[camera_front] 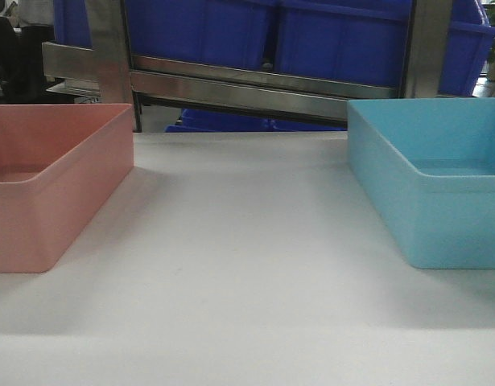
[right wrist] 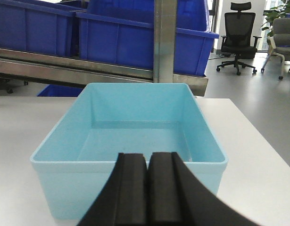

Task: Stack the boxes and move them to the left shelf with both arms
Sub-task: 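Grip the pink bin wall with the left gripper and lift it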

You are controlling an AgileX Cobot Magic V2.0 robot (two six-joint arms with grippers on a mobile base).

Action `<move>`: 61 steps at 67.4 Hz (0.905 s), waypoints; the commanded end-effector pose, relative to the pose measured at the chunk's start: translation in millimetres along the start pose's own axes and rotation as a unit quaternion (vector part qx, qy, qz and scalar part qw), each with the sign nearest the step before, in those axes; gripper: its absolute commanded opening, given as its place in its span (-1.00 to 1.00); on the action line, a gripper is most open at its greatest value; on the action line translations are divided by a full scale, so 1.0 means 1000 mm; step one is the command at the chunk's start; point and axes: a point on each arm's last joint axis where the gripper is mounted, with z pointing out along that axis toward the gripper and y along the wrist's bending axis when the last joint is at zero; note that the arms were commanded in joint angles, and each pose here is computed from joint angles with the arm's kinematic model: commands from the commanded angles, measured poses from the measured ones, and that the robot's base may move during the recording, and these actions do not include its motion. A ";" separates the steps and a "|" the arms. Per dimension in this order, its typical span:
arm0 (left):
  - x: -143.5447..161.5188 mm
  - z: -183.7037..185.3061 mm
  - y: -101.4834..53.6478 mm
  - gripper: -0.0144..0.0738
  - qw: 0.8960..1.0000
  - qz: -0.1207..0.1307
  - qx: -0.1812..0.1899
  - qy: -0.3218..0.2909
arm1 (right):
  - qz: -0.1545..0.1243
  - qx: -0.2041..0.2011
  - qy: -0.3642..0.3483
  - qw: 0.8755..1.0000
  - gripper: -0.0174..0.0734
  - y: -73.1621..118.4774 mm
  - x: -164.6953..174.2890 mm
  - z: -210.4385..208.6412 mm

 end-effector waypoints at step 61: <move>-0.018 -0.005 0.000 -0.70 1.000 -0.011 0.011 -0.020 | -0.007 -0.003 -0.047 0.999 -0.51 0.001 -0.009 -0.001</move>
